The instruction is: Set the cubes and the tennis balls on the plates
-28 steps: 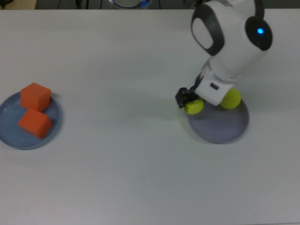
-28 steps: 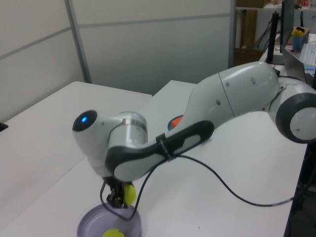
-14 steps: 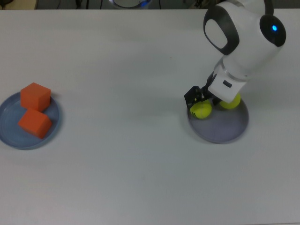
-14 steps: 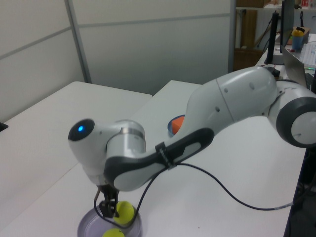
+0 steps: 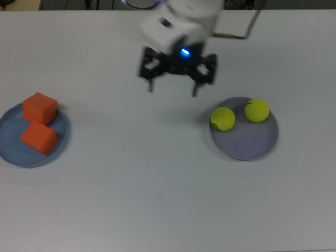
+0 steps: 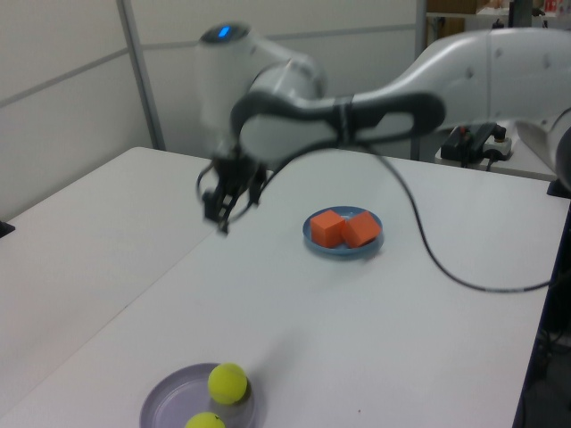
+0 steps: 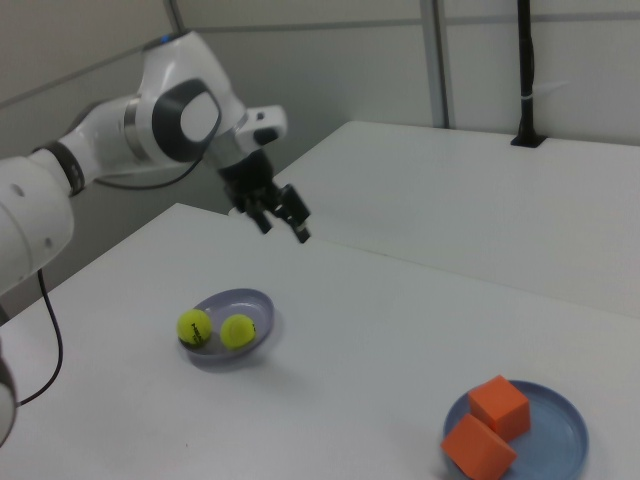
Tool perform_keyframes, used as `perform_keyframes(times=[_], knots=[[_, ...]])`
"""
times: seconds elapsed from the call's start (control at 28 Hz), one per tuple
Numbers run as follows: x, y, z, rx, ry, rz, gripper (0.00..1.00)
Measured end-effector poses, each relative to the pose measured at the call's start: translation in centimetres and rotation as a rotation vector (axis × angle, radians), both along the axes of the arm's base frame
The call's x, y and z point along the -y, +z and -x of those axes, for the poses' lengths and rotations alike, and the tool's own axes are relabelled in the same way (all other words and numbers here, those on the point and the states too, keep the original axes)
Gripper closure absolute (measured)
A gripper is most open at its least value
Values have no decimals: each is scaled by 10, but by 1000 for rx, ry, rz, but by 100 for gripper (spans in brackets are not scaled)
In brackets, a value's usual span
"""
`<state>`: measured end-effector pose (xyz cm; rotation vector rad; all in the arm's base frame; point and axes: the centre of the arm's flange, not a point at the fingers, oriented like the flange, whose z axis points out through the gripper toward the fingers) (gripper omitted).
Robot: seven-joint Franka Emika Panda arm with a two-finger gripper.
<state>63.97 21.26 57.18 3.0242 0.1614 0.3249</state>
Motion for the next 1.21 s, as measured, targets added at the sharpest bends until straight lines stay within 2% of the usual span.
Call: perform_keyframes(times=[0.21, 0.43, 0.68, 0.86, 1.07, 1.21], knots=[[99, 47, 10, -18, -163, 23, 0], [199, 86, 25, 1, -335, -13, 0], [313, 121, 72, -37, -554, -23, 0], [360, 132, 100, -65, -656, -20, 0], [384, 139, 114, -58, -709, -19, 0], [388, 147, 121, -44, -722, -41, 0]])
